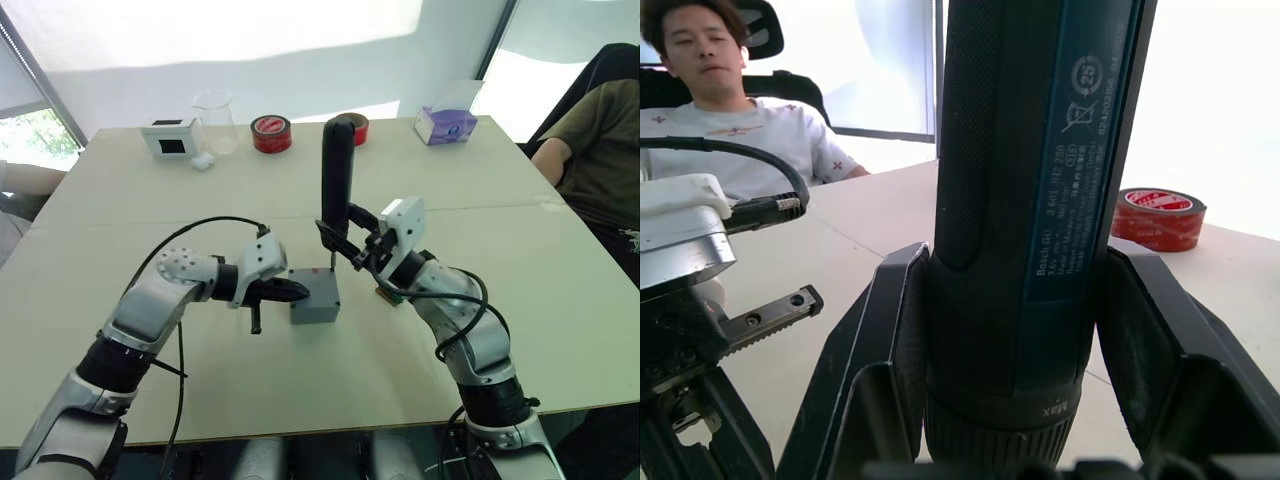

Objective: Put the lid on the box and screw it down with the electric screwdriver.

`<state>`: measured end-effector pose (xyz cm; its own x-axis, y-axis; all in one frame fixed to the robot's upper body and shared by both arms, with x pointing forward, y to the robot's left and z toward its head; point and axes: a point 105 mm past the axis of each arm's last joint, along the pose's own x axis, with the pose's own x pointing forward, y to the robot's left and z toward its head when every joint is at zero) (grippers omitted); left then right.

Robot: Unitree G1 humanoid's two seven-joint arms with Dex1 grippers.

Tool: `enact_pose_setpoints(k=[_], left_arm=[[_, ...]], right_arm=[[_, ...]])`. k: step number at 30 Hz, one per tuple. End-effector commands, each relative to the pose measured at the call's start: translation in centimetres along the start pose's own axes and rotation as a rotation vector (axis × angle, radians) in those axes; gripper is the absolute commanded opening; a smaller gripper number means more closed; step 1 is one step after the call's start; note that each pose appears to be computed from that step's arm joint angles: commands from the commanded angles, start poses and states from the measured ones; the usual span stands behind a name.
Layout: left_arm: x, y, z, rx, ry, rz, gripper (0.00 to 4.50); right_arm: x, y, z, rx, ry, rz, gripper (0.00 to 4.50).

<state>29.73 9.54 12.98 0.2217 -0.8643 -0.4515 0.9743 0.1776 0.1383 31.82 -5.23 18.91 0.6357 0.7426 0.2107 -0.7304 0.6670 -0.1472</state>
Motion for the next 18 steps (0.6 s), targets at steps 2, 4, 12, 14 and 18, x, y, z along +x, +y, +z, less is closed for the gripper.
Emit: enact_pose_setpoints(k=[2, 4, 12, 14, 18], left_arm=[[-0.4, -0.1, -0.9, -0.018, 0.024, 0.009, 0.0], [-0.4, 0.0, -1.1, -0.04, 0.011, 0.016, 0.0], [-2.1, 0.9, 2.6, -0.148, -0.205, 0.053, 0.0], [-2.7, 0.7, 3.4, -0.159, -0.239, 0.043, 0.0], [-3.6, -1.0, 4.6, -0.133, -0.245, -0.026, 0.0]], right_arm=[[0.0, -1.4, 2.7, 0.035, -0.049, 0.019, 1.83], [0.2, -2.7, 7.4, 0.029, -0.146, 0.027, 1.83], [-1.8, -8.9, 14.5, 0.226, -0.055, -0.114, 1.83], [-3.0, -10.1, 13.8, 0.305, 0.12, -0.138, 1.83], [-7.7, -13.1, 9.5, 0.374, 0.532, -0.33, 1.83]])
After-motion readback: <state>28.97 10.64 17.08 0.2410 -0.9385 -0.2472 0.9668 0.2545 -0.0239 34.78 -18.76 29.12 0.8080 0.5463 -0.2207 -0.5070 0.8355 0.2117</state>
